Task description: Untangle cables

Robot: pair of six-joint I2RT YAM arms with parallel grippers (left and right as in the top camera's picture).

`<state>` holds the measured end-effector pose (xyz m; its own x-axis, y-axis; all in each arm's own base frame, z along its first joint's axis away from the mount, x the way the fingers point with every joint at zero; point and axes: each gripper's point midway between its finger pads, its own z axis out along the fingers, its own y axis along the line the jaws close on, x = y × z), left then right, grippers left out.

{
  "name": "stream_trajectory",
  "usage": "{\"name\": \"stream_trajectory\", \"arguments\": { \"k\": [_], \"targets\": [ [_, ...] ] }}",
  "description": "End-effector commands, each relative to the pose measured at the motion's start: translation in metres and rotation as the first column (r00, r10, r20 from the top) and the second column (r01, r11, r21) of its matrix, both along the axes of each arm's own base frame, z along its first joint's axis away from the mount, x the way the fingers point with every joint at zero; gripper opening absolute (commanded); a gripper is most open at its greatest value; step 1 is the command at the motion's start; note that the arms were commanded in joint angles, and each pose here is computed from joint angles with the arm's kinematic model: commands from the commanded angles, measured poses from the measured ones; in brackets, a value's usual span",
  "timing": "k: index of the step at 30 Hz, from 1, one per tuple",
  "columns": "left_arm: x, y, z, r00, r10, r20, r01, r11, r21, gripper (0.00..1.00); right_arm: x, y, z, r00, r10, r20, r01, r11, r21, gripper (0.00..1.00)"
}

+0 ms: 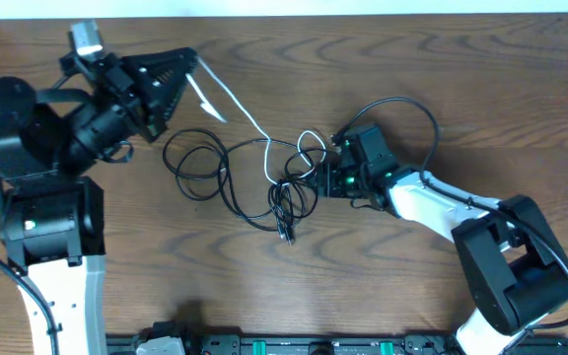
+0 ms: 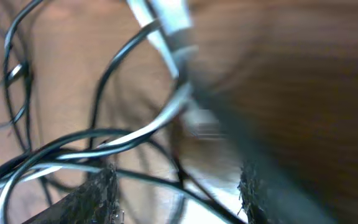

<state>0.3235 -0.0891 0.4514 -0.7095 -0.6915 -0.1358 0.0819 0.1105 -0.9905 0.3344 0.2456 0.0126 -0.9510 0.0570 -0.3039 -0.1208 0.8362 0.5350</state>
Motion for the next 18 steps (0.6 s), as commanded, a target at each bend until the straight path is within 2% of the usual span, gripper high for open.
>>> {"name": "stream_trajectory", "arguments": {
  "k": [1, 15, 18],
  "targets": [
    [-0.009, 0.015, 0.01, 0.998, -0.005, 0.061, 0.003, 0.999, 0.034, 0.07, 0.003, -0.054, -0.034, 0.986, -0.163, -0.046, 0.152, 0.972, -0.181, 0.64],
    [-0.033, 0.062, 0.021, 0.994, 0.064, 0.087, -0.067, 0.997, 0.035, 0.07, 0.014, -0.121, -0.042, 0.948, -0.302, -0.097, 0.272, 0.932, -0.239, 0.68],
    [-0.034, 0.071, 0.022, 0.992, 0.096, 0.085, -0.099, 0.995, 0.031, 0.07, 0.013, -0.14, -0.046, 0.936, -0.339, -0.09, 0.301, 0.908, -0.292, 0.68]
  ]
}}
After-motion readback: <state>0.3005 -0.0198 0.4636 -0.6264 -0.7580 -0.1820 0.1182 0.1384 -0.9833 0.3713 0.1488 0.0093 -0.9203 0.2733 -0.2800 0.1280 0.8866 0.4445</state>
